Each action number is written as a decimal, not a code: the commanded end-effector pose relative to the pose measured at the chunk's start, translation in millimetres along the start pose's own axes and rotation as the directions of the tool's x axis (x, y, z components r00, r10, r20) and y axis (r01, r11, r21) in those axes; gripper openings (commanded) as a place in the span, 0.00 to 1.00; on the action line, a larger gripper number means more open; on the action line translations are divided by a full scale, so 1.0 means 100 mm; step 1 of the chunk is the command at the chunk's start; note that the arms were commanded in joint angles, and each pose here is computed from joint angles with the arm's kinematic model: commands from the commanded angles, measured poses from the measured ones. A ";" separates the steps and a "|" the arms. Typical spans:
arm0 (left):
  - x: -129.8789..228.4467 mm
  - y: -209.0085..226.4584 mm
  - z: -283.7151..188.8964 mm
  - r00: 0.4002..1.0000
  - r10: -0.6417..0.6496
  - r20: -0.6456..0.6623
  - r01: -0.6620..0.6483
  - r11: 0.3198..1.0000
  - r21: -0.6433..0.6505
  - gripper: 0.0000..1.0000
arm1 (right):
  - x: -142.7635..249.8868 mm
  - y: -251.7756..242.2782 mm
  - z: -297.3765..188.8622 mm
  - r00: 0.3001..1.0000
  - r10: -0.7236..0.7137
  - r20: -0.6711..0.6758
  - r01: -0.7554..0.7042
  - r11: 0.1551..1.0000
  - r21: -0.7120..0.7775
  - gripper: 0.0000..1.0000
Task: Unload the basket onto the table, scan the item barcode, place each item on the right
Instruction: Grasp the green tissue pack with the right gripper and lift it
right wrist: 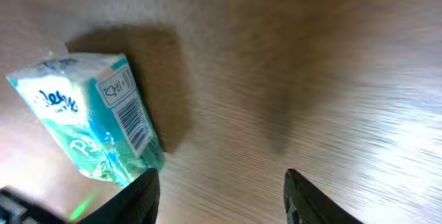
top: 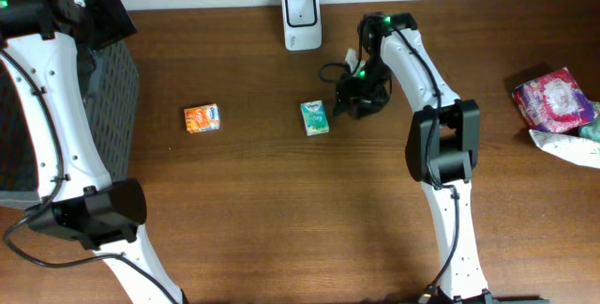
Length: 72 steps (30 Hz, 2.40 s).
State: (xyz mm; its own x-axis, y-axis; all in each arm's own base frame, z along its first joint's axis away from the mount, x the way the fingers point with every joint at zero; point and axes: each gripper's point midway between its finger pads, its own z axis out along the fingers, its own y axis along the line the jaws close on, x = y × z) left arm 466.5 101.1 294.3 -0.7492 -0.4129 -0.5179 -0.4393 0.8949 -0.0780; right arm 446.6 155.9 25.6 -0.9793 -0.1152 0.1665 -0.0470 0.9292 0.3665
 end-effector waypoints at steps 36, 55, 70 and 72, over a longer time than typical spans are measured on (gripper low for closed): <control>-0.02 0.02 -0.04 1.000 -0.011 0.009 0.011 1.000 0.006 0.99 | -0.07 0.24 0.09 0.997 -0.031 0.077 0.051 0.960 -0.276 0.34; -0.02 0.02 -0.04 1.000 -0.011 0.009 0.011 1.000 0.006 0.99 | 0.09 0.57 0.38 0.955 -0.289 0.061 0.295 0.934 -0.202 0.39; -0.02 0.02 -0.04 1.000 -0.011 0.009 0.011 1.000 0.006 0.99 | 0.06 -0.16 -0.10 0.992 -0.106 0.068 0.121 0.950 -0.286 0.11; -0.02 0.01 -0.04 1.000 -0.011 0.009 0.011 1.000 0.007 0.99 | 0.06 -0.32 -0.06 0.997 -0.058 0.044 0.066 0.978 -0.196 0.19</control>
State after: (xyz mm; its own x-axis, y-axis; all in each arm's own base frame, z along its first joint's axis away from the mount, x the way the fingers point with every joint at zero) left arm 466.7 101.1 294.4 -0.7488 -0.4128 -0.5185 -0.4393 0.8950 -0.0782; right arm 442.4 144.6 33.2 -0.9836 -0.1603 0.0832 -0.0569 0.7123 0.6996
